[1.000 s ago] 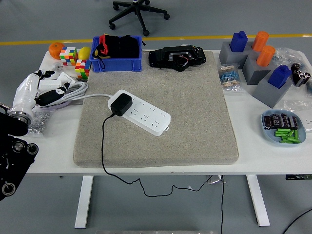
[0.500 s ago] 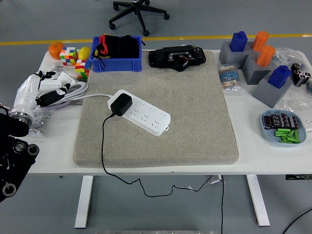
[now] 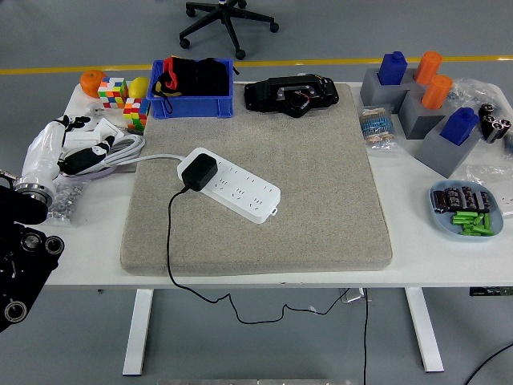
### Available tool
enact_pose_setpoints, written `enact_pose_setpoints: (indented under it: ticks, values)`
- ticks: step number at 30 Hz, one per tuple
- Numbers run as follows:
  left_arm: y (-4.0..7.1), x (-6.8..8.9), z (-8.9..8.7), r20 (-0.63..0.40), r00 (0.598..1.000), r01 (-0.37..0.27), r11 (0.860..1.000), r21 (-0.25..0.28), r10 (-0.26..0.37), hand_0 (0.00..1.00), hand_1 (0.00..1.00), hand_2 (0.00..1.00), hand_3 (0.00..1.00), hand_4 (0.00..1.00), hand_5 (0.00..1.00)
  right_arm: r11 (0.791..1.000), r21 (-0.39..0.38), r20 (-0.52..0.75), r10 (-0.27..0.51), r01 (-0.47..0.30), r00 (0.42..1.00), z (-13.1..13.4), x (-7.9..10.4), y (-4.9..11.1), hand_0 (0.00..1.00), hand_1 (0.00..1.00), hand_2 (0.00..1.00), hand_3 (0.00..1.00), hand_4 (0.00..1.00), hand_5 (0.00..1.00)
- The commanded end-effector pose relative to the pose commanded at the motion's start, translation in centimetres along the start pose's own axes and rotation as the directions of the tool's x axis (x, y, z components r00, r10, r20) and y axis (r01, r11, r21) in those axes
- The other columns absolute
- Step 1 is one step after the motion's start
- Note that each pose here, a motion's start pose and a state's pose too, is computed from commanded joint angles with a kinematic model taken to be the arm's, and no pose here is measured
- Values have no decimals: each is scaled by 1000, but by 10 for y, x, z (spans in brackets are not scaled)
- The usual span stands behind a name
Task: Press the white button,pick up the black plug,place it near the board,insert it into the board
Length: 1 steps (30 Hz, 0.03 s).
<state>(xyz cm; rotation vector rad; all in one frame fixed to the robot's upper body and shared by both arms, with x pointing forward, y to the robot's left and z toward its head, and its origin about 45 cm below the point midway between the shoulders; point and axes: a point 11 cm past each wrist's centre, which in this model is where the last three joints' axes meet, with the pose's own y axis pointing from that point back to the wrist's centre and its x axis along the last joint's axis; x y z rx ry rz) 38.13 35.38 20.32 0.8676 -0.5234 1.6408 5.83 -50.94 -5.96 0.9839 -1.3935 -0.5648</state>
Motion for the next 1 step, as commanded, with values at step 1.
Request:
enact_pose_setpoints:
  ticks: [1]
  values:
    - [0,0,0,0,1000,0,1000,0,0,897,878,812,783,788,507,1000,0,0,0,0,1000,0,0,0,693,626,642,582,684,348]
